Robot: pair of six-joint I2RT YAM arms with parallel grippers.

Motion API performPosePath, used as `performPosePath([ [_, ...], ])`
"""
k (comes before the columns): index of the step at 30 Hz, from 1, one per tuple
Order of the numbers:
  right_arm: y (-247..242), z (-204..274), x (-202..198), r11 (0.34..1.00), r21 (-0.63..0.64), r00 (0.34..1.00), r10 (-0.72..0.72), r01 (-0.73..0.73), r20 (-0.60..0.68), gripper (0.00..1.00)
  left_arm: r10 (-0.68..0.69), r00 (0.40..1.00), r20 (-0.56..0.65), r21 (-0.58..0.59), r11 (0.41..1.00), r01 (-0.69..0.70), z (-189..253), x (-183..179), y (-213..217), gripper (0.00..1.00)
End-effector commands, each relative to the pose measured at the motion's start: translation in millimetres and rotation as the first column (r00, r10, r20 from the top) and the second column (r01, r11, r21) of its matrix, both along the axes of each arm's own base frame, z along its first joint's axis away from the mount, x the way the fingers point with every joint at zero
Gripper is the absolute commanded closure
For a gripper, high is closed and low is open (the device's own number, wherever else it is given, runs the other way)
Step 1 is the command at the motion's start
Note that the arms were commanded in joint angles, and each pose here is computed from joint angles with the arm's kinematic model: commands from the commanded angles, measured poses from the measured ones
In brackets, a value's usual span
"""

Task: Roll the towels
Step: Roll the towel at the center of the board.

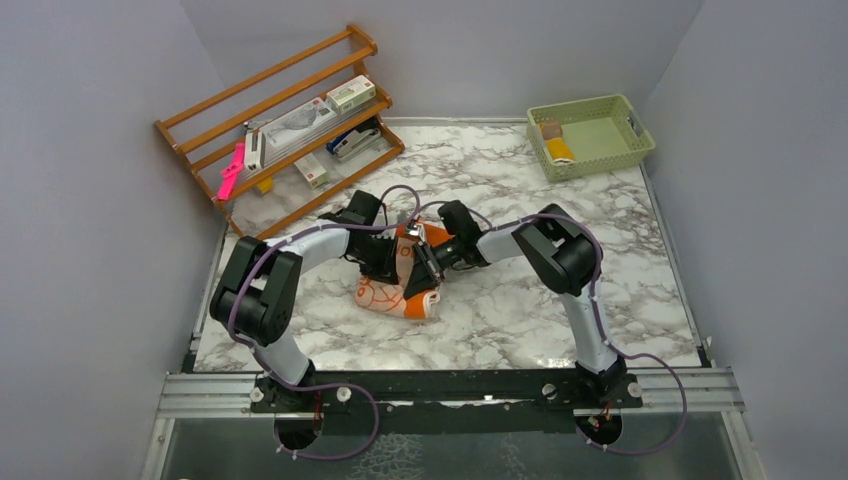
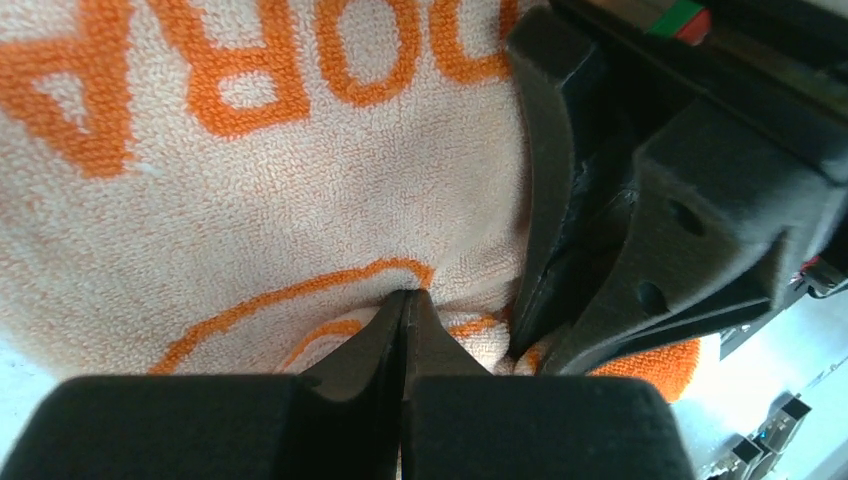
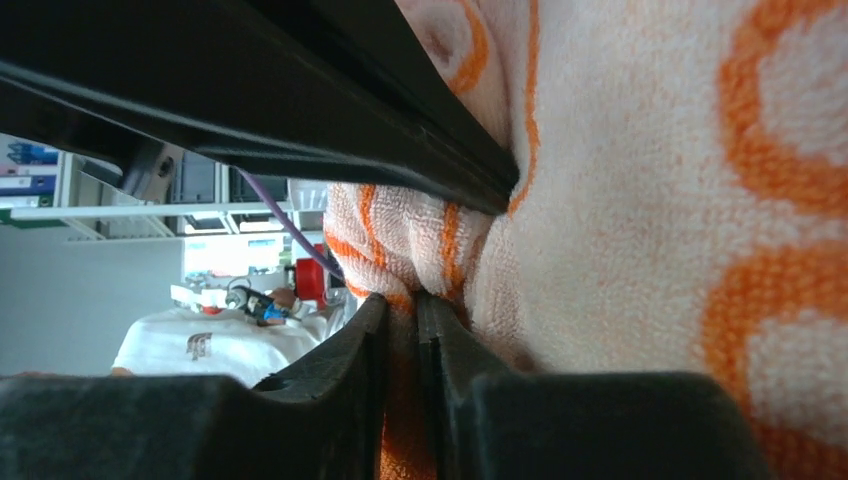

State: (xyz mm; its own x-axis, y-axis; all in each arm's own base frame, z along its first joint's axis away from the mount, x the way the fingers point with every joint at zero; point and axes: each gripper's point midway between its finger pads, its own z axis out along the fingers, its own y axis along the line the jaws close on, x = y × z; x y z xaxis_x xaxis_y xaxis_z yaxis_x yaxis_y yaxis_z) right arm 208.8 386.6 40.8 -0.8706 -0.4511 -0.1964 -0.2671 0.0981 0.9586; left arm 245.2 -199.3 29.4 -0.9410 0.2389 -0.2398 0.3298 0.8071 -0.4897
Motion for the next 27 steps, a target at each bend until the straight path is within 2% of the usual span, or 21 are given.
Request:
performPosePath([
  [1,10.4,-13.0,27.6,0.993,-0.068,0.978,-0.086,0.101,0.192,0.78,0.035,0.998,-0.058,0.127,0.991,-0.027,-25.8,-22.8,25.6,1.0],
  [7,5.3,32.1,50.7,0.984,-0.021,0.866,-0.147,0.179,0.478,0.58,0.032,0.997,-0.073,0.133,0.991,-0.022,-30.6,-21.6,25.4,1.0],
  [10,-5.7,56.1,58.3,0.969,0.02,0.767,-0.208,0.248,0.607,0.42,0.028,0.993,-0.111,0.125,0.992,-0.014,-36.5,-27.2,24.4,1.0],
  [11,-9.9,65.8,59.5,0.963,0.045,0.73,-0.231,0.265,0.643,0.39,0.027,0.992,-0.12,0.12,0.993,-0.012,-37.4,-28.7,23.6,1.0],
  [13,-17.7,82.9,61.1,0.951,0.088,0.649,-0.269,0.297,0.712,0.2,0.022,0.991,-0.135,0.112,0.994,-0.006,-39.0,-31.1,22.1,1.0],
  [14,-19.8,87.8,59.0,0.949,0.098,0.605,-0.269,0.301,0.75,0.18,0.02,0.99,-0.141,0.108,0.994,-0.005,-39.6,-31.8,21.6,1.0],
  [15,-20.2,94.9,56.5,0.947,0.107,0.55,-0.265,0.302,0.792,0.04,0.019,0.988,-0.15,0.107,0.994,-0.003,-40.9,-33.4,21.0,1.0],
  [16,-16.7,100.1,48.6,0.954,0.109,0.495,-0.241,0.279,0.835,0.01,0.019,0.987,-0.159,0.104,0.995,-0.002,-41.9,-34.6,20.8,1.0],
  [18,-6.5,106.1,30.2,0.968,0.101,0.399,-0.188,0.229,0.897,0.0,0.017,0.986,-0.168,0.104,0.995,0.001,-43.7,-35.5,20.8,1.0],
  [20,4.9,104.2,9.5,0.98,0.079,0.332,-0.137,0.182,0.933,0.0,0.018,0.985,-0.174,0.104,0.995,0.001,-44.6,-35.7,20.9,1.0],
  [23,12.7,89.2,-10.2,0.987,0.038,0.27,-0.08,0.158,0.959,0.0,0.021,0.982,-0.186,0.094,0.996,-0.004,-44.9,-35.9,20.8,1.0],
  [27,16.9,73.6,-15.2,0.983,0.008,0.18,-0.041,0.182,0.983,0.0,0.027,0.979,-0.204,0.07,0.997,-0.013,-44.7,-36.6,20.8,1.0],
])
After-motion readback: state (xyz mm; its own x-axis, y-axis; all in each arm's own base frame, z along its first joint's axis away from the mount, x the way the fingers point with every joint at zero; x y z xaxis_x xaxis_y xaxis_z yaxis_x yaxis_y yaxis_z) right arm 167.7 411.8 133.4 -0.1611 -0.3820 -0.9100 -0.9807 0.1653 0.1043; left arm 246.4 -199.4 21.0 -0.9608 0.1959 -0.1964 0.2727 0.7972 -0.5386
